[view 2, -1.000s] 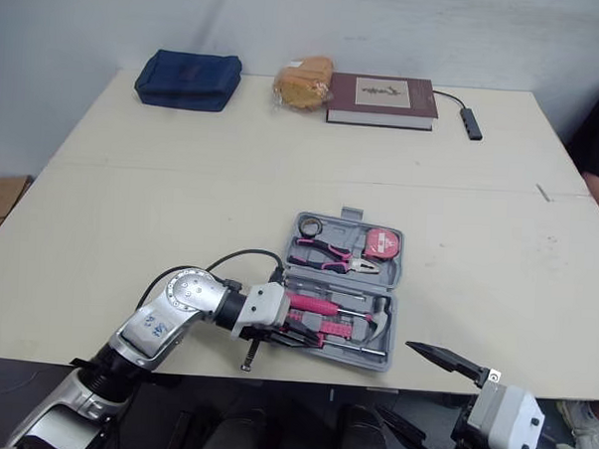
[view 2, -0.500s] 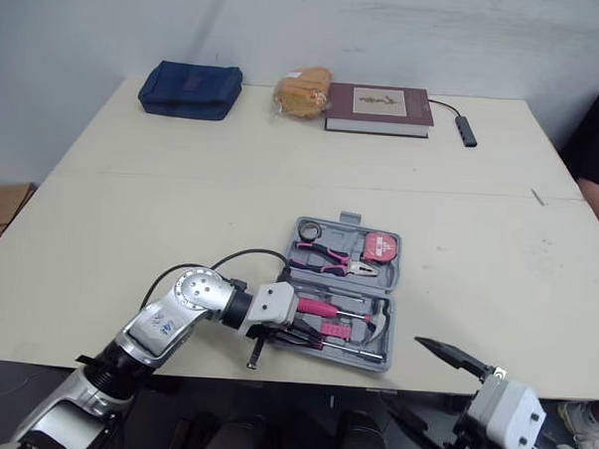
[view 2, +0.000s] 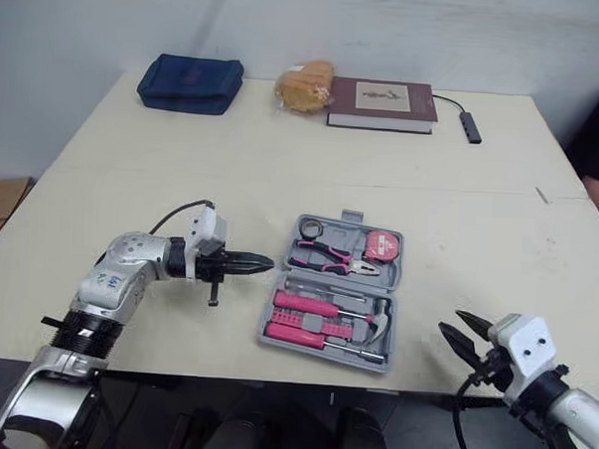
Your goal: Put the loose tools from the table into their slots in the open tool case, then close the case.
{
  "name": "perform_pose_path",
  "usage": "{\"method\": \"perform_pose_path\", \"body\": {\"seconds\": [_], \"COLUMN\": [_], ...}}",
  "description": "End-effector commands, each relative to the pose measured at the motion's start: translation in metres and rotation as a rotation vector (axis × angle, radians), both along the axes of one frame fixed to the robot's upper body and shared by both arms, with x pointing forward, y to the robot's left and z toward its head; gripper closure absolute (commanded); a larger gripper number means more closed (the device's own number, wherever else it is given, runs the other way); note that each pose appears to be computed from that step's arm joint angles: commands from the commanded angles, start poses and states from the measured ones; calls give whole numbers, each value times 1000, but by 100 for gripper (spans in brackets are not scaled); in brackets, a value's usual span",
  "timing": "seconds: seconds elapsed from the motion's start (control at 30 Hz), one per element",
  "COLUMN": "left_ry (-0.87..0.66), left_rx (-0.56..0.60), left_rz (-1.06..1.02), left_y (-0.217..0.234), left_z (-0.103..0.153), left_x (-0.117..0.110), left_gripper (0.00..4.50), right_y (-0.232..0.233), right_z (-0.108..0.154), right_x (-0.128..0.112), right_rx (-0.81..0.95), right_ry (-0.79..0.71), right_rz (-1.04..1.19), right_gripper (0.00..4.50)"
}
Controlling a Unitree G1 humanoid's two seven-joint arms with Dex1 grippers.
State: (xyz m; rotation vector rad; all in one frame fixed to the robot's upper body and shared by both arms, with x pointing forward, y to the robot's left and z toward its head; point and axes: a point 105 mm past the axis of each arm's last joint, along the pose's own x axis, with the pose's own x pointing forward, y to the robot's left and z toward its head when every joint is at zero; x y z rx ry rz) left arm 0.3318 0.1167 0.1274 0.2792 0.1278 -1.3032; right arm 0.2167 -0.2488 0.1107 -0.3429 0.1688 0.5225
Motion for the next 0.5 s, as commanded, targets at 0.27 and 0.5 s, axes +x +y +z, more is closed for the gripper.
{"method": "perform_pose_path", "body": {"seconds": [0.27, 0.5], "left_ry": [-25, -22], "left_rx": [91, 76], "left_rz": [97, 40], "left_y": [-14, -32], "left_z": [-23, -27], "left_x": [22, 12], "left_gripper": [450, 450], "right_y": [31, 51], "right_z": [-24, -17], "right_x": [47, 63], "right_rx": [-58, -29], "right_ry": [49, 39], "right_rz": [129, 198], "right_gripper": [443, 443]}}
